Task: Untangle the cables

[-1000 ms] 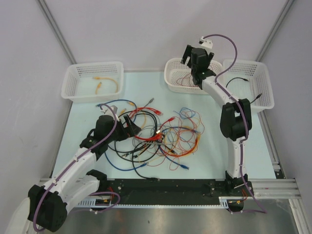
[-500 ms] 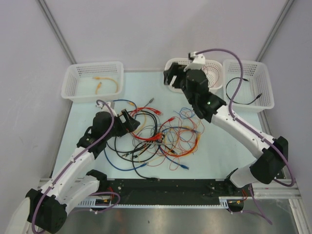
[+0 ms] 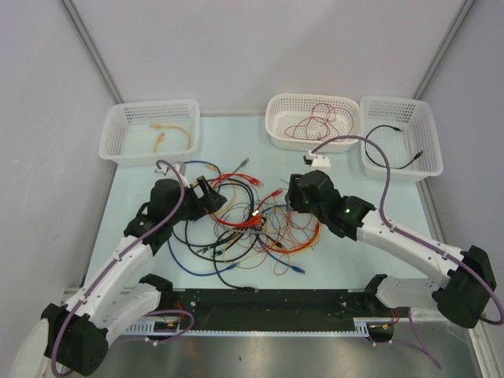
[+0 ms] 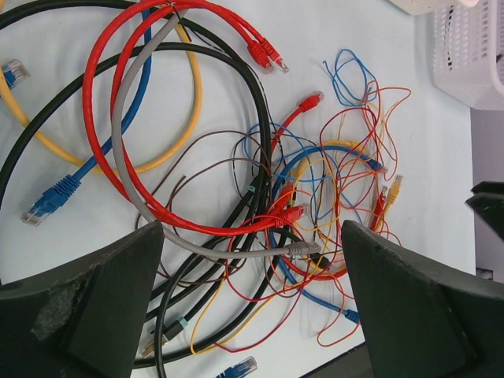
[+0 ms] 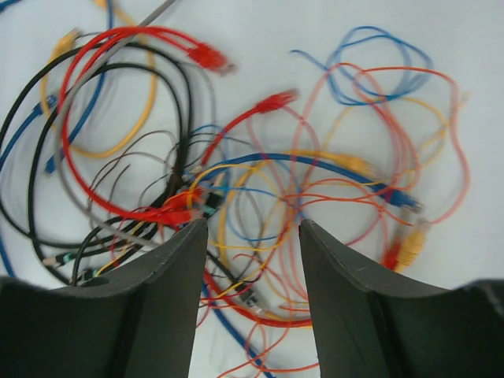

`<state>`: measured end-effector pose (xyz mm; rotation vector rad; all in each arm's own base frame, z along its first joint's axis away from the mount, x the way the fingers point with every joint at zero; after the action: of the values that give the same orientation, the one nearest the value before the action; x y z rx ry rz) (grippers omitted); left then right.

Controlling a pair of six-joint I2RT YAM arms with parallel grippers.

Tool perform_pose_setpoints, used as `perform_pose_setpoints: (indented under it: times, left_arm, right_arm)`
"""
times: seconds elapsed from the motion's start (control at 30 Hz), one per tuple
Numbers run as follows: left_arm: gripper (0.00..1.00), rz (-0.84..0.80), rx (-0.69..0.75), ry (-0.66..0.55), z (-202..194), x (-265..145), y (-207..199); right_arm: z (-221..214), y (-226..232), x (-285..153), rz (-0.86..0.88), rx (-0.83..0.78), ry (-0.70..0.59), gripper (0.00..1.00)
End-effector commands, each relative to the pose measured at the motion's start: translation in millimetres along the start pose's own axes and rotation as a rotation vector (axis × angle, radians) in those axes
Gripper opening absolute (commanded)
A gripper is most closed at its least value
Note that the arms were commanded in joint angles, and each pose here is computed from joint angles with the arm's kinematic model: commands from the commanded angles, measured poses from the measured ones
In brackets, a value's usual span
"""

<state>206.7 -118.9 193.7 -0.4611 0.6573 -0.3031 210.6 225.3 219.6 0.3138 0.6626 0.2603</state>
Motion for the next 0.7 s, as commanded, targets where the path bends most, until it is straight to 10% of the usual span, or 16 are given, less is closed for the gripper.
perform_pose_setpoints:
  times: [0.0,0.67]
  left_arm:
    - [1.00,-0.028,-0.011,-0.009,0,0,-2]
    - [1.00,-0.020,-0.030,0.079,-17,8,4]
  right_arm:
    - [-2,-29,5,-0.077,0.103,0.000,0.56]
    - [-16,-64,117,-0.132,0.146,0.097,0.68]
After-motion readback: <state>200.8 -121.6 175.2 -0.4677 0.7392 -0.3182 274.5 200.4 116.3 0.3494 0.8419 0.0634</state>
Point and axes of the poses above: each gripper's point midway between its finger pads, its own x axis out along the fingers, its own y axis along the line the jaws close on, z = x × y, the point moved 7 cm from there along -x, back along the fingers, and after that the axes turned 7 degrees about x, right-handed, at the moved point
